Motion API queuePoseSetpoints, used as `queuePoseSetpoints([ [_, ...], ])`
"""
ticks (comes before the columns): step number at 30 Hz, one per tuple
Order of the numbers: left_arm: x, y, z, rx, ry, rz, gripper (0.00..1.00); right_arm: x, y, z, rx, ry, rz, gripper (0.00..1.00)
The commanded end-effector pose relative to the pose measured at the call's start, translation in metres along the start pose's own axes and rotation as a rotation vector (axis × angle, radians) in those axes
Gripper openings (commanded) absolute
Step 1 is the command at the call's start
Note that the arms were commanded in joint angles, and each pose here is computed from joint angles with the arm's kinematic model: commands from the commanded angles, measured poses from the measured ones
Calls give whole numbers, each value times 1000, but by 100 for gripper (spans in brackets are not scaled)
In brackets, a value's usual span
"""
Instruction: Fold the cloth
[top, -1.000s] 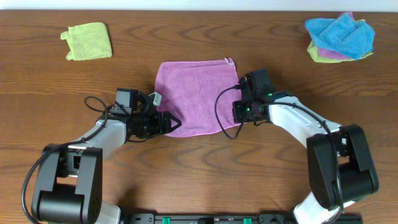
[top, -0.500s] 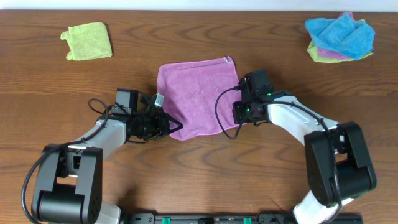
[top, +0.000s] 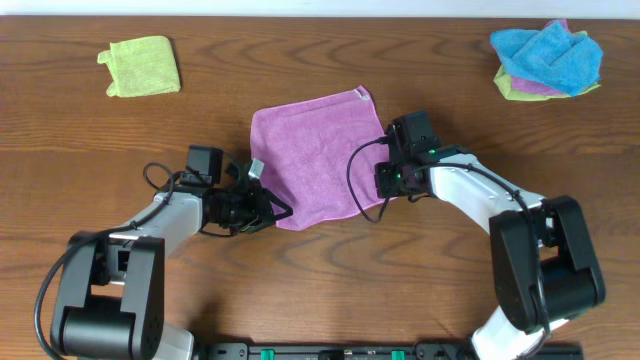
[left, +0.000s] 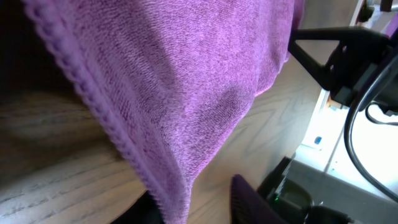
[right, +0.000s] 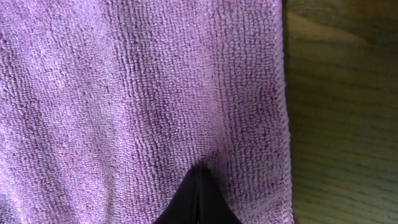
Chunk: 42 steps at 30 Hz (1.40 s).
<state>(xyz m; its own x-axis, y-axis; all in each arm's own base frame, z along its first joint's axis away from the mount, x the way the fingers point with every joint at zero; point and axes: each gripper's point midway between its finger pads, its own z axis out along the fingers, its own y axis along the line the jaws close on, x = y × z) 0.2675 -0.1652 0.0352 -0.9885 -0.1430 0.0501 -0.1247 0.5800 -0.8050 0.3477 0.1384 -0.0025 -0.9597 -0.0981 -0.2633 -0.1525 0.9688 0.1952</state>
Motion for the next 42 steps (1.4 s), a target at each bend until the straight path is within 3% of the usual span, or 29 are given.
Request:
queuePoseSetpoints([
  [1, -1, 4, -5, 20, 1, -100, 37, -1, -8, 4, 45, 2, 19, 2],
  [11, 6, 2, -23, 114, 34, -256, 40, -1, -8, 4, 44, 1, 19, 2],
  [15, 3, -15, -27, 210, 45, -246, 41, -1, -8, 4, 44, 1, 19, 2],
  [19, -12, -18, -29, 210, 0, -173, 38, 0, -8, 4, 44, 2, 19, 2],
  [22, -37, -8, -31, 106, -97, -108, 25, 0, -8, 4, 45, 3, 19, 2],
  [25, -71, 1, -41, -29, -217, -39, 6, 0, -8, 4, 45, 5, 19, 1],
  [33, -166, -14, -95, -357, -557, 174, 6, 0, -8, 4, 45, 5, 19, 2],
  [38, -199, -35, -113, -413, -726, 294, 6, 0, -8, 4, 45, 4, 19, 1],
  [42, -208, -30, -112, -522, -773, 347, 6, 0, -8, 4, 44, 3, 19, 2],
])
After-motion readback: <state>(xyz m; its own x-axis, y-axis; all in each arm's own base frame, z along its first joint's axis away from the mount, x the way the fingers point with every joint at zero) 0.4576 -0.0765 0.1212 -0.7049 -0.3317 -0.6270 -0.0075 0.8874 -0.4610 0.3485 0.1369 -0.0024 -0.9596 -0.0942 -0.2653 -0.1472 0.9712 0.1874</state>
